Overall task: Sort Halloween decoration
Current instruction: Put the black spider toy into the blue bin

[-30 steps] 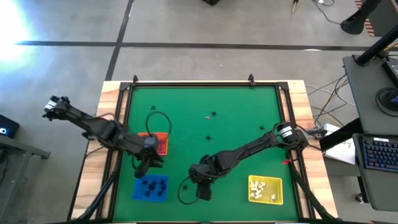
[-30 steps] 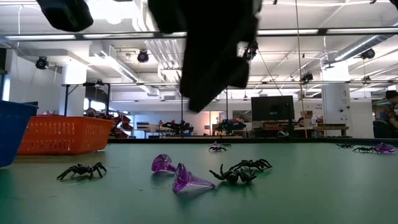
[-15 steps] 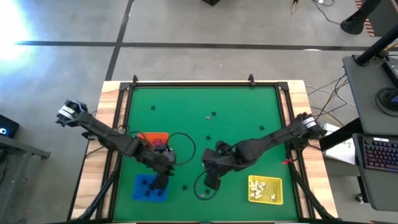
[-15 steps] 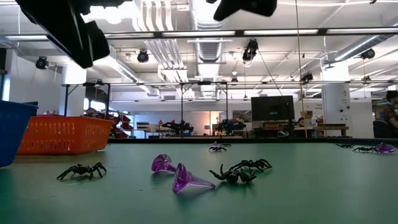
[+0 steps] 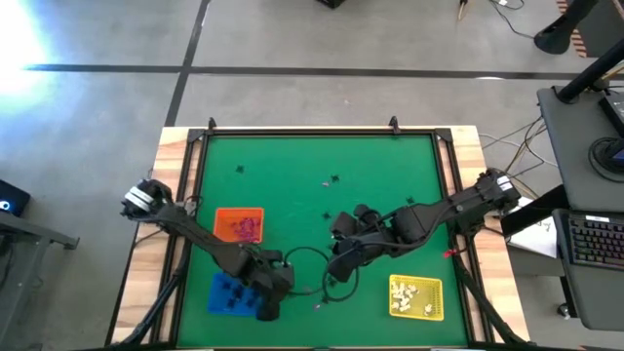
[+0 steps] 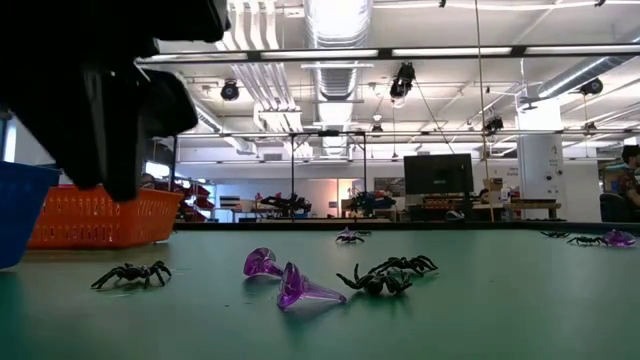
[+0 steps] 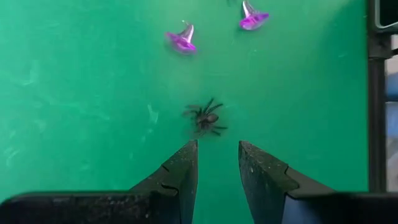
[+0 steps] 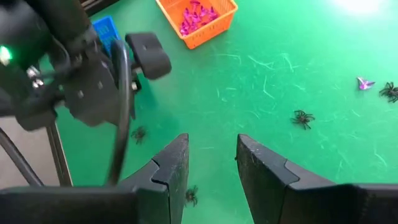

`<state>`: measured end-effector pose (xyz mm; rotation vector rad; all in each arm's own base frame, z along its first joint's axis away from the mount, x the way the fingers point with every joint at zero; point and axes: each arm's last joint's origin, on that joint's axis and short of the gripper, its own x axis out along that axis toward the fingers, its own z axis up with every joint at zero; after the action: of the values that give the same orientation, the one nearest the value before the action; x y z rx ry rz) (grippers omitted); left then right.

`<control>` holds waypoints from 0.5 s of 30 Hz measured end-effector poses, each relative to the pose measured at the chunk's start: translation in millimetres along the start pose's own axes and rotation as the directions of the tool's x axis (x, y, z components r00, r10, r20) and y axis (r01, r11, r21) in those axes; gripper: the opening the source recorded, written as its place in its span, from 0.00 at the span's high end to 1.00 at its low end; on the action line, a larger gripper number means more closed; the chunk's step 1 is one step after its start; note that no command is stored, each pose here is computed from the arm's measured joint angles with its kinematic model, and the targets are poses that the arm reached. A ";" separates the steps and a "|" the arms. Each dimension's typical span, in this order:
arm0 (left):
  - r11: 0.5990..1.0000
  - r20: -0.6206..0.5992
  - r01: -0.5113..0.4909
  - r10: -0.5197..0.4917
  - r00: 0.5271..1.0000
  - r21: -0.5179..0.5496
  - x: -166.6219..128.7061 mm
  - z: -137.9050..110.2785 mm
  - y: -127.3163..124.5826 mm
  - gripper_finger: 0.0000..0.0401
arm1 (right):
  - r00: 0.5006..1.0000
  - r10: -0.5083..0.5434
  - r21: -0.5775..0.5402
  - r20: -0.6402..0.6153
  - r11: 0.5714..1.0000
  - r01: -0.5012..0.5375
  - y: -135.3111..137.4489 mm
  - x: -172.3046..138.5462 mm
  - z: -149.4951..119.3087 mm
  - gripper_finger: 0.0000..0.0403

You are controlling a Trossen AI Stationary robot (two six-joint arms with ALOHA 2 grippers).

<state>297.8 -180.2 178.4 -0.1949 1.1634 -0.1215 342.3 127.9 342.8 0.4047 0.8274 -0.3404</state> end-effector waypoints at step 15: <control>0.995 -0.132 -0.094 0.095 0.987 0.015 44.7 15.3 -10.6 0.76 | 1.000 -0.003 -0.031 -0.021 1.000 0.003 1.5 -3.9 -5.3 0.69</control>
<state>329.5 -198.0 146.3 -0.1252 1.3018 -0.0559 337.2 132.2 342.8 0.3788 0.8532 -0.3263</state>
